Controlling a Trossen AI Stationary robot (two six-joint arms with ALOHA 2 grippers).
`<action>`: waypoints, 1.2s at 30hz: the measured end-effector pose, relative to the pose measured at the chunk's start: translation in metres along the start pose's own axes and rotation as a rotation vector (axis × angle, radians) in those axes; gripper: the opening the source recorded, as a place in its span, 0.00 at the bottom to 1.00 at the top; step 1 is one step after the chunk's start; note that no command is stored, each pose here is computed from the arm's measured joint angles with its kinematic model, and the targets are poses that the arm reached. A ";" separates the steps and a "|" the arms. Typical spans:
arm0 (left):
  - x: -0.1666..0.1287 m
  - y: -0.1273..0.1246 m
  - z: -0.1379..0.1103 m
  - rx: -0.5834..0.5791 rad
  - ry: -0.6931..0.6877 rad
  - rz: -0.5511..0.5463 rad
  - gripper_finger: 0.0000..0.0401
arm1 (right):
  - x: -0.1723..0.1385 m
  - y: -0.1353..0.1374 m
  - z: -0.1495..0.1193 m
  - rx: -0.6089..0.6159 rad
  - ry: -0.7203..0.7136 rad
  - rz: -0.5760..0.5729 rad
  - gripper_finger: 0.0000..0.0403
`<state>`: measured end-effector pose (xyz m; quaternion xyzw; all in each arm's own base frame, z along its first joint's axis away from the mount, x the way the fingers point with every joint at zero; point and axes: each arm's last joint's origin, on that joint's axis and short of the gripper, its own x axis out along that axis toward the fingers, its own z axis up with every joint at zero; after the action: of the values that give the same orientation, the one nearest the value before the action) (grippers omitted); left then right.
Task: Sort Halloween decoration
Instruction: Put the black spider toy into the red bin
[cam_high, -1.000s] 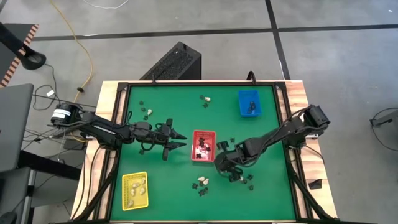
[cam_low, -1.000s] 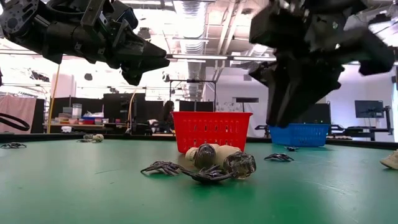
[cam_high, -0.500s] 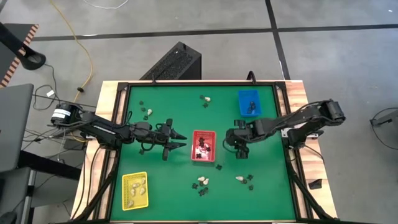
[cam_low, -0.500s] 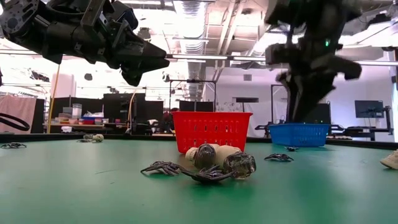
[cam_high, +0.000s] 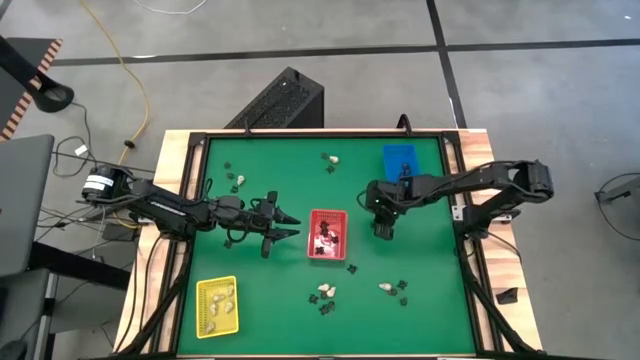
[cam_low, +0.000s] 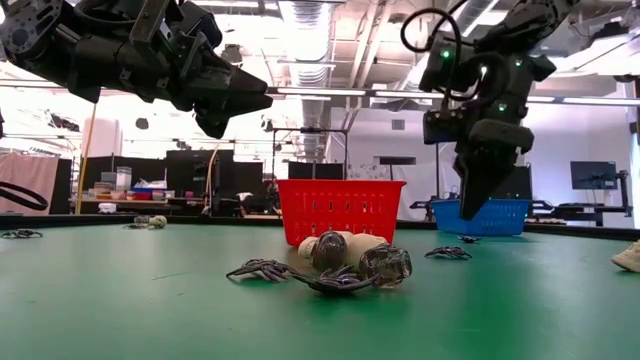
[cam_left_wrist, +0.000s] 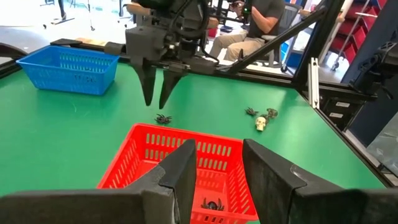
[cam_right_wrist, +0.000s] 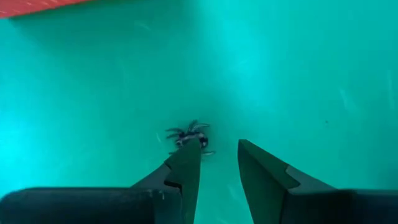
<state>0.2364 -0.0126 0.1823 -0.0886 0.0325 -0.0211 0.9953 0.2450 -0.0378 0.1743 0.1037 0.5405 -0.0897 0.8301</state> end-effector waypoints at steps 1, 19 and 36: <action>0.000 0.000 0.000 0.000 0.001 0.000 0.30 | 0.000 -0.002 0.000 0.011 0.000 0.001 0.35; 0.000 0.000 0.000 0.000 0.002 0.000 0.30 | 0.044 -0.003 -0.002 0.097 0.141 0.053 0.34; 0.000 0.000 -0.002 0.011 0.018 0.007 0.30 | 0.001 0.002 0.003 0.084 -0.019 0.081 0.05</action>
<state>0.2363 -0.0125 0.1804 -0.0825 0.0418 -0.0184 0.9955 0.2486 -0.0363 0.1745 0.1593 0.5236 -0.0793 0.8332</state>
